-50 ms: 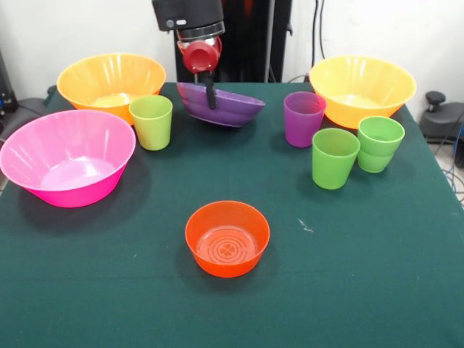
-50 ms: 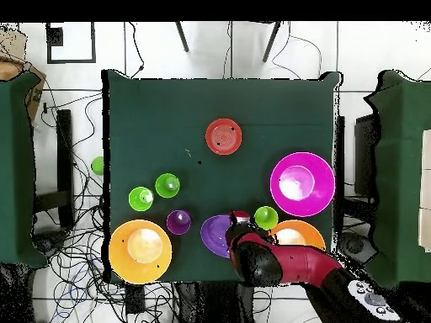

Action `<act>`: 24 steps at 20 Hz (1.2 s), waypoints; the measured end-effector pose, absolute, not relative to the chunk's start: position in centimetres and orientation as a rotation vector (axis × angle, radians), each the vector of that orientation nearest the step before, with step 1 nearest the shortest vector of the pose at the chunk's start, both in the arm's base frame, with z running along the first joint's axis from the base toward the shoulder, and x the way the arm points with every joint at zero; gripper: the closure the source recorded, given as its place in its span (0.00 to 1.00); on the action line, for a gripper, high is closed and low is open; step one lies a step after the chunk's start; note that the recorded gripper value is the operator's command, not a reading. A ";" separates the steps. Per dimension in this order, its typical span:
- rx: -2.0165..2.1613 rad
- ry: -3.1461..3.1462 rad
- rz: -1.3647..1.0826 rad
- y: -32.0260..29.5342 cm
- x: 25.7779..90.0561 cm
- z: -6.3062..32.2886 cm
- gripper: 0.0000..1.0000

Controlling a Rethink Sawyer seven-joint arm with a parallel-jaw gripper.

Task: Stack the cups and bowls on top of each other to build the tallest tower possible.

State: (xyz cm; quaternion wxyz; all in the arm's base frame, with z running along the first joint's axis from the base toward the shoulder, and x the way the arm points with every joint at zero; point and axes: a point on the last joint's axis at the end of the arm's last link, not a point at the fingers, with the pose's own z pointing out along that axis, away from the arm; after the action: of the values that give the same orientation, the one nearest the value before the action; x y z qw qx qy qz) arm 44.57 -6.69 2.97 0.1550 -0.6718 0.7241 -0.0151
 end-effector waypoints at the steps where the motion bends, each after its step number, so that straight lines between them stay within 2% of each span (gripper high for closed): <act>1: -1.920 2.079 -0.046 -6.5 44.8 3.1 1.00; 12: -1.943 2.091 -0.031 -4.2 46.1 4.1 1.00; 24: -2.004 2.207 0.080 1.9 47.0 6.2 1.00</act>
State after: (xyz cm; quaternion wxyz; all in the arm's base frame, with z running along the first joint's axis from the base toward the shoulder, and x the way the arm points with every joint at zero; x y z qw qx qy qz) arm 46.99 1.92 6.18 0.0794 -0.6699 0.7377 0.0268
